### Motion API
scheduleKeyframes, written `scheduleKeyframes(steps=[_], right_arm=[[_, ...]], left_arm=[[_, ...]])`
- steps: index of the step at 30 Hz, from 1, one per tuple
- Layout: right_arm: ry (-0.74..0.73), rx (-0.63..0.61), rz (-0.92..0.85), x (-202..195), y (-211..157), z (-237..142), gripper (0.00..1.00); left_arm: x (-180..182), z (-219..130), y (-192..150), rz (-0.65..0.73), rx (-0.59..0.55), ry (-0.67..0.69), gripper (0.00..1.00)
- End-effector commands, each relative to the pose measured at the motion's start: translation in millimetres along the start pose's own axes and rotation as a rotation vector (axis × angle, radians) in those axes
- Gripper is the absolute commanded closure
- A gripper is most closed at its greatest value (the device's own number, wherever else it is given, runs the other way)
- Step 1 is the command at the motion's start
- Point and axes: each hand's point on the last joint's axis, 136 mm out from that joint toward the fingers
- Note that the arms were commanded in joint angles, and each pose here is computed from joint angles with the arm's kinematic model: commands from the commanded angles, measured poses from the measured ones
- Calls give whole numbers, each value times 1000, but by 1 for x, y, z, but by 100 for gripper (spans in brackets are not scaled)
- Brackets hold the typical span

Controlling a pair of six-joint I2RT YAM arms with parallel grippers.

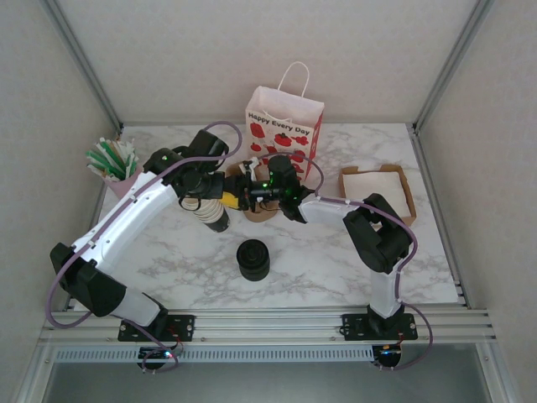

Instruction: Pack the takeout coffee

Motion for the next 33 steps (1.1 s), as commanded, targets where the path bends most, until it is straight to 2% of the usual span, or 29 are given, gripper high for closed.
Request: scheduleKeyframes(steps=[1, 18, 23, 33], right_arm=[[38, 19, -5, -2, 1, 4, 55], [36, 44, 50, -24, -7, 19, 55], [12, 47, 30, -20, -10, 15, 54], [-111, 43, -96, 4, -14, -7, 46]], left_arm=[[6, -14, 11, 2, -45, 11, 100], [5, -14, 13, 0, -43, 15, 100], [7, -16, 16, -3, -50, 32, 100], [13, -42, 29, -26, -107, 45, 100]])
Point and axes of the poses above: each hand's point on the last joint's axis, 136 mm out from that joint toward the fingers, its own z axis out along the fingers, its own x axis along the line the jaws close on, y = z × x, and after that the axes turned 13 degrees about -z, right-handed
